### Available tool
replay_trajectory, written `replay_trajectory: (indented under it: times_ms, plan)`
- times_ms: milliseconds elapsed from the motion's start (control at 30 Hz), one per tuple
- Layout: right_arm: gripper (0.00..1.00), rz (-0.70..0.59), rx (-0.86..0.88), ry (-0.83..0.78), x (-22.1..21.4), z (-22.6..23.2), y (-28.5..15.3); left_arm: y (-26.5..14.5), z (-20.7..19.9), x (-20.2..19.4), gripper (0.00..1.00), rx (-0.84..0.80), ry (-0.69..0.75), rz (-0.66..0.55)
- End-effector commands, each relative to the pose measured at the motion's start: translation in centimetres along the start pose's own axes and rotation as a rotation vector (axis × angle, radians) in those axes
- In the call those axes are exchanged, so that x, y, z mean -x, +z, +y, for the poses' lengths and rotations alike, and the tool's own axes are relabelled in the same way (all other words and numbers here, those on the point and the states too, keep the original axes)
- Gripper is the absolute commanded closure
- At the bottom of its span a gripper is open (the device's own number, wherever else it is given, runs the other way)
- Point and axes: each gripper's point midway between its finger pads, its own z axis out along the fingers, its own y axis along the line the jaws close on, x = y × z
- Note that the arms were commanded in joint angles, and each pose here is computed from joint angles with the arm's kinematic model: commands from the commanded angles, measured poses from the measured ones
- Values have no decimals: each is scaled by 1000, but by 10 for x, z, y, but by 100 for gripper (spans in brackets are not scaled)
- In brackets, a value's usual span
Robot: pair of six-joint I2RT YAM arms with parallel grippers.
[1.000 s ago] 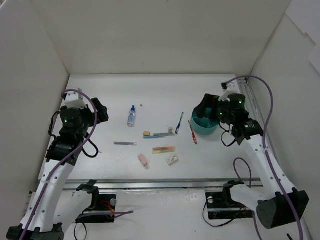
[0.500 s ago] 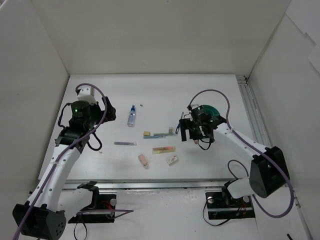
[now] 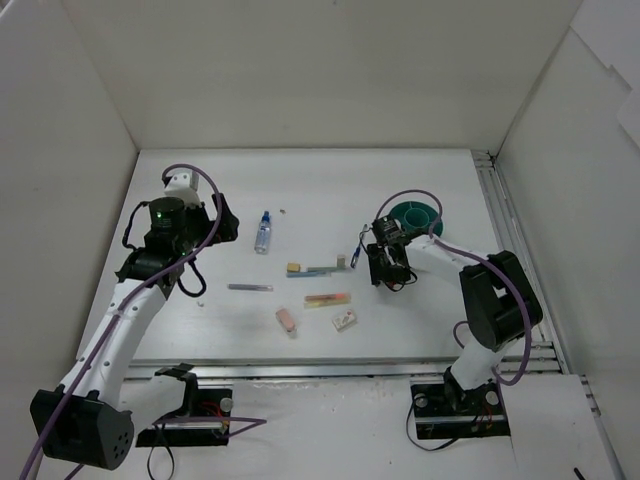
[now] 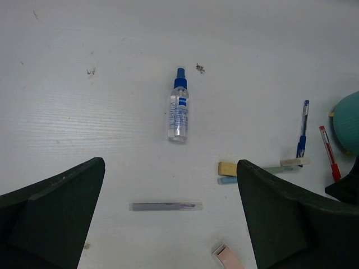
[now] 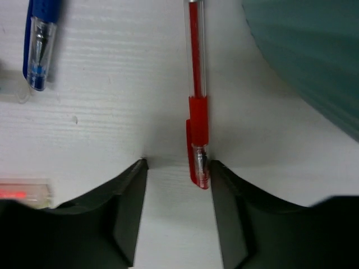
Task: Sort the stationery into containers
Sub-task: Pick up the pen from the center of the board.
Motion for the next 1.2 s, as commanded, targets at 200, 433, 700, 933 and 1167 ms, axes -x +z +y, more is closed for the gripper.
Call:
replay_trajectory:
  times_ms: [200,433,700,933,1167]
  plan:
    - [88,-72,49,39,16,10,-6,-8,-11,37,0,-39,34,-111]
    - [100,-123,133,-10,24,20,-44,-1,-39,30,0,-211,105,-65]
    - [100,-186,606,-459,15,90,-124,-1,-113,10,0,-679,173,42]
    - [100,-333,751,-768,16,131,-168,-7,-162,-5,0,-983,178,129]
    - [100,-318,817,-1126,-5,127,-186,-35,-193,-44,0,-1270,333,187]
